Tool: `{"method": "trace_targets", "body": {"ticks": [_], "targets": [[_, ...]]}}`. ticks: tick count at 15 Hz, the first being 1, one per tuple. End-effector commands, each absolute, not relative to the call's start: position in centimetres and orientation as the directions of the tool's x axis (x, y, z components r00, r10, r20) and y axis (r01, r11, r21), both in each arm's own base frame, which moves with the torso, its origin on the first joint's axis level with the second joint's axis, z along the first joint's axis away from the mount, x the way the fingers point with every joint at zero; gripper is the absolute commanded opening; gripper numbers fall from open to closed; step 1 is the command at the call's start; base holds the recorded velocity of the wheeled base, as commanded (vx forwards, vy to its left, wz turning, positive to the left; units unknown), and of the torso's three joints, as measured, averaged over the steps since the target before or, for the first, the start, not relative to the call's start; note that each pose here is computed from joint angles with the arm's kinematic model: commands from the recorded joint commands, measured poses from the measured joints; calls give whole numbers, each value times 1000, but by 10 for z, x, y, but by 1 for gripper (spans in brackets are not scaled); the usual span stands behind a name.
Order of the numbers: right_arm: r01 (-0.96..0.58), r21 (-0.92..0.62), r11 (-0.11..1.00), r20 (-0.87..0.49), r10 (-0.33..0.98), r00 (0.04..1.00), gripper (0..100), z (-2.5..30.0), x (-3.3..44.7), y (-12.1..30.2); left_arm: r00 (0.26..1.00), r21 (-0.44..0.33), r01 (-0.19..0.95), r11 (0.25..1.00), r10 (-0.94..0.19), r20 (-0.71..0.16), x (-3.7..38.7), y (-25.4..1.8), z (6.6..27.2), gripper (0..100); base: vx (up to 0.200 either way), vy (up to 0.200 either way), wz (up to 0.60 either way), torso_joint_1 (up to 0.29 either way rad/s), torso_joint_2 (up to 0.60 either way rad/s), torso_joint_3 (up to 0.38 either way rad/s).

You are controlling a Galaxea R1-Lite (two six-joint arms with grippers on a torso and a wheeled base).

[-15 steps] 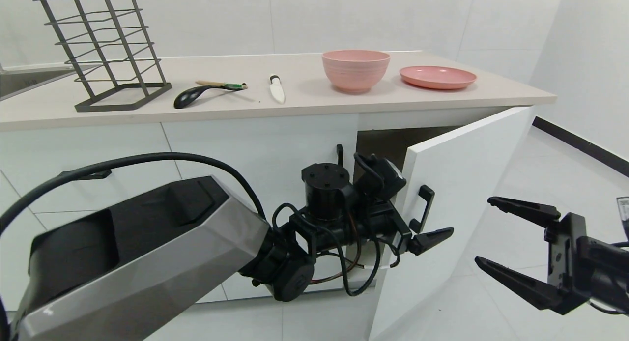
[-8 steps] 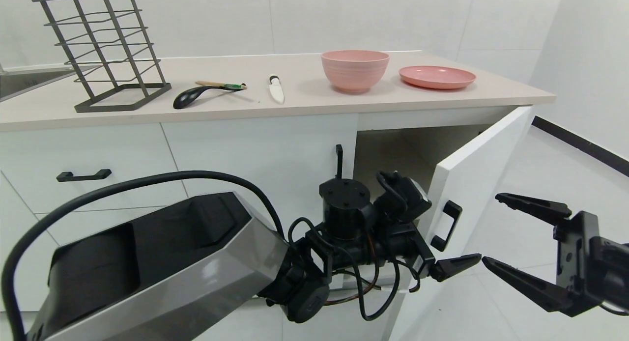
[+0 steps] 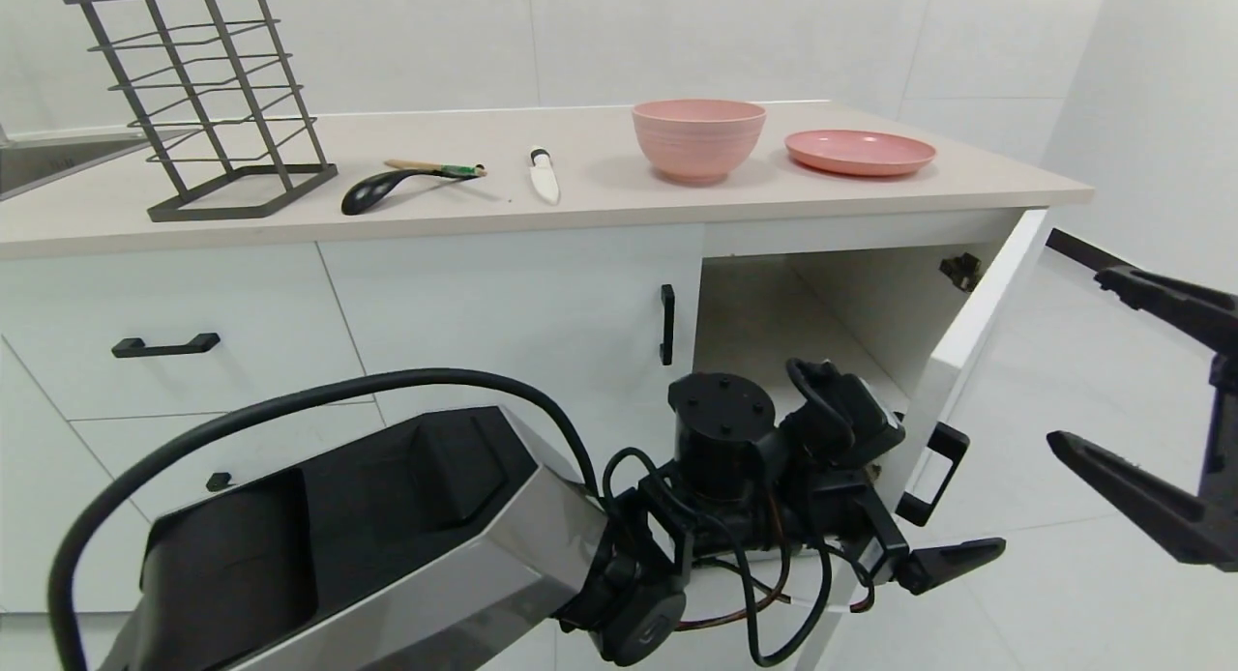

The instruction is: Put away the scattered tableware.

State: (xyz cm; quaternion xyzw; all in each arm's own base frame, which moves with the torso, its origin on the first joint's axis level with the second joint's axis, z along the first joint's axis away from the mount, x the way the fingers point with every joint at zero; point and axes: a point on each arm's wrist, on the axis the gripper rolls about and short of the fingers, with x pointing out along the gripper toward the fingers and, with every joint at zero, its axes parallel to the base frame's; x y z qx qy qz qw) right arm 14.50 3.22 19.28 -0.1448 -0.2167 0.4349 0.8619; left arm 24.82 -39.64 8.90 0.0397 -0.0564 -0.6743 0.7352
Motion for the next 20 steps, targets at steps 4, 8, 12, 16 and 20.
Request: {"method": "trace_targets", "body": {"ticks": [4, 8, 12, 16, 20], "targets": [[-621, -521, 586, 330, 809, 486, 100, 218, 135, 31, 4, 112, 994, 8, -999, 34, 225, -434, 68, 100, 0, 0, 0, 0, 0, 0], [-588, -554, 589, 365, 807, 465, 100, 230, 131, 31, -106, 84, 992, -98, -990, 95, 184, -481, 62, 100, 0, 0, 0, 0, 0, 0], [-551, -587, 593, 399, 804, 440, 100, 238, 114, 29, -28, 65, 998, -20, -993, 112, 213, -456, 72, 100, 0, 0, 0, 0, 0, 0], [-572, -574, 587, 381, 809, 448, 100, 224, 101, 28, 110, 77, 990, 120, -986, 127, 230, -356, 127, 100, 0, 0, 0, 0, 0, 0], [-597, -555, 579, 357, 814, 458, 100, 212, 94, 28, 198, 127, 965, 230, -955, 220, 202, -258, 201, 100, 0, 0, 0, 0, 0, 0]]}}
